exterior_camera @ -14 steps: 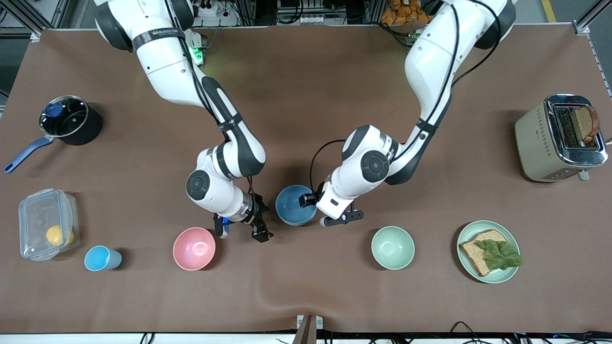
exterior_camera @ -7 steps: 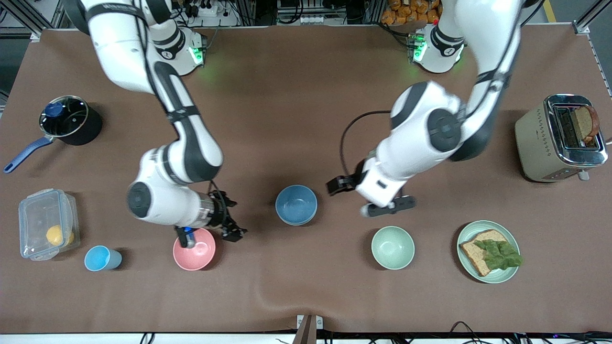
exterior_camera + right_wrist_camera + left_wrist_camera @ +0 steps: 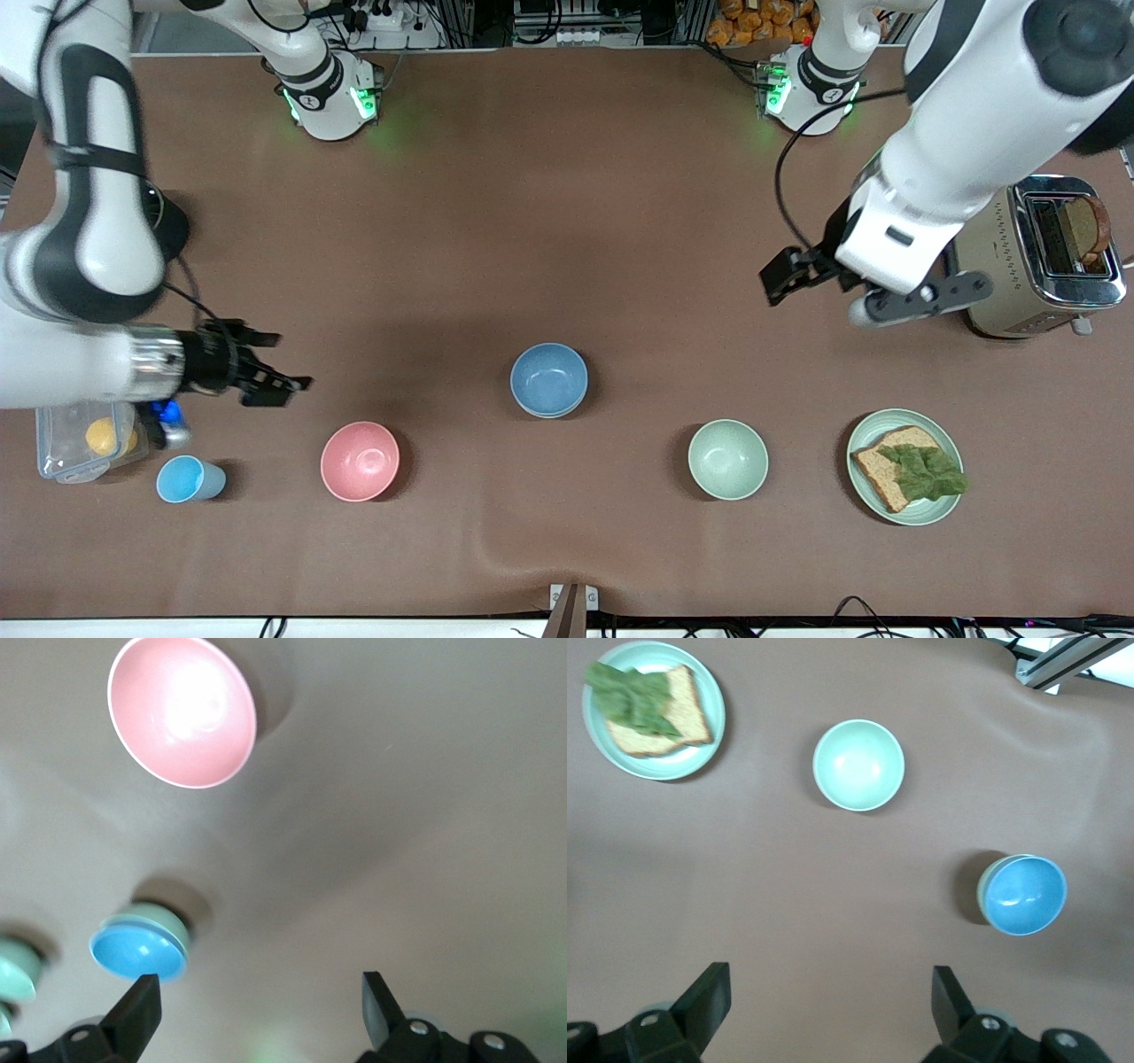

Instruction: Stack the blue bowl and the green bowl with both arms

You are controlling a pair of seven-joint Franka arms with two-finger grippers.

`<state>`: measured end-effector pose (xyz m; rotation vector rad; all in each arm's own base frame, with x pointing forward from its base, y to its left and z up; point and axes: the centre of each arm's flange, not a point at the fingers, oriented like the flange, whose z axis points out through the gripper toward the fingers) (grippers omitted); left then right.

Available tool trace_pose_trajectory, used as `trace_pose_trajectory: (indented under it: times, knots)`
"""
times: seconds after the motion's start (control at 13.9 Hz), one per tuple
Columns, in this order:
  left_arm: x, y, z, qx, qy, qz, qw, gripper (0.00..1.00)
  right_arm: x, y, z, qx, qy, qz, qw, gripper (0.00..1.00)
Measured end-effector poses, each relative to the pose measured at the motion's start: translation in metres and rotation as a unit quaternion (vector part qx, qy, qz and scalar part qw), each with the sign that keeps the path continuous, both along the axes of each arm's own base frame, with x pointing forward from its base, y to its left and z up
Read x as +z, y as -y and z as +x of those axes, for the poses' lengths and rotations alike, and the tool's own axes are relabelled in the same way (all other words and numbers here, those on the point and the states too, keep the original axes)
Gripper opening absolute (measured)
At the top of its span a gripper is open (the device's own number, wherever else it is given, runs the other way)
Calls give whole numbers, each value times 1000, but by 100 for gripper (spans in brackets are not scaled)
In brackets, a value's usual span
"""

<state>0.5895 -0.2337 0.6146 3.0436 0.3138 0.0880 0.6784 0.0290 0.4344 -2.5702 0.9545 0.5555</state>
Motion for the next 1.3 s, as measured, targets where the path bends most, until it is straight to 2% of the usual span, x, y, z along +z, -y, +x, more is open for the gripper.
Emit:
trace_pose_trajectory:
  times: [0.07, 0.14, 0.22, 0.36, 0.43, 0.58, 0.72, 0.79, 0.94, 1.3]
  knots:
    - [8, -4, -6, -4, 2, 8, 1000, 100, 15, 23, -8, 29, 19, 1, 999, 100]
    - [11, -10, -10, -11, 3, 14, 1000, 100, 31, 38, -17, 63, 38, -17, 997, 100]
    - [13, -22, -13, -23, 3, 21, 1000, 100, 49, 43, -27, 107, 57, -48, 991, 100]
    - [13, -57, -15, -46, 0, 32, 998, 100, 88, 28, -45, 187, 90, -103, 973, 100]
    - [14, -77, -17, -50, 0, 36, 998, 100, 106, 16, -53, 215, 105, -121, 963, 100]
    - [20, -107, -23, -42, -4, 42, 998, 100, 141, 6, -69, 254, 135, -137, 948, 100]
    - [26, -122, -29, -31, -6, 45, 998, 100, 165, 14, -83, 285, 155, -152, 934, 100]
    - [27, -125, -31, -31, -8, 46, 998, 100, 172, 17, -87, 295, 159, -159, 929, 100]
    - [29, -130, -32, -34, -9, 47, 998, 100, 182, 19, -94, 302, 160, -162, 926, 100]
    - [31, -164, -32, -60, -15, 52, 997, 100, 197, 20, -107, 307, 146, -158, 927, 100]
